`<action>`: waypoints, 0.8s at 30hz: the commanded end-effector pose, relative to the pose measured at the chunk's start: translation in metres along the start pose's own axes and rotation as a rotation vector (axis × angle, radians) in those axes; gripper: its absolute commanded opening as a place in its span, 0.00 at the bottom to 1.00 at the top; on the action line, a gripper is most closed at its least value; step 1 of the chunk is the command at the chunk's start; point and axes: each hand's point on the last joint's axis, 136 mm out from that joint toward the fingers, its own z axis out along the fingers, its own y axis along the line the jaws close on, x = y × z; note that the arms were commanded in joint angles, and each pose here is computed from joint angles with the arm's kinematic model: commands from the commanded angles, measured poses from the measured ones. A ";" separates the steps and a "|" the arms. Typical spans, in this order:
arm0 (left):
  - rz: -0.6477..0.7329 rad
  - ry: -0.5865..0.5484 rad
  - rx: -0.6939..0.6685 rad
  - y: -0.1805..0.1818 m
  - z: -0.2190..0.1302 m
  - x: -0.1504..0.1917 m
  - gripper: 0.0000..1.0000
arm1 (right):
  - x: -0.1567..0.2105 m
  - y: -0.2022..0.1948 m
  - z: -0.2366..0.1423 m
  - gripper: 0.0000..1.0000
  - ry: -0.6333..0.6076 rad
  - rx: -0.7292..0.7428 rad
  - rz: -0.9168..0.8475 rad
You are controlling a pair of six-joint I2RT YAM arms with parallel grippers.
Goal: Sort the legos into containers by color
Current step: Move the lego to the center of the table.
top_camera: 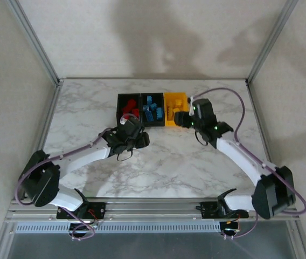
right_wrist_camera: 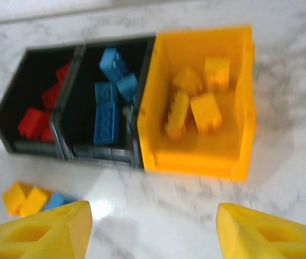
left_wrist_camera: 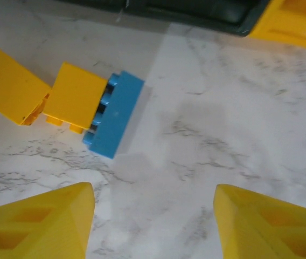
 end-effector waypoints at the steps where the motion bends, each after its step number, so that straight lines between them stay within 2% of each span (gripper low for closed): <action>1: 0.053 -0.016 -0.064 0.002 0.009 -0.007 0.59 | 0.029 0.004 -0.015 0.62 0.018 -0.062 0.053; 4: 0.090 -0.013 -0.103 0.000 0.024 -0.012 0.58 | 0.055 -0.001 -0.027 0.62 0.025 -0.077 0.090; 11: 0.140 0.016 -0.152 -0.006 0.050 -0.015 0.57 | 0.081 -0.013 -0.042 0.62 0.022 -0.062 0.140; 24: 0.168 0.043 -0.207 0.004 0.068 -0.006 0.58 | 0.074 -0.008 -0.054 0.62 -0.004 -0.090 0.125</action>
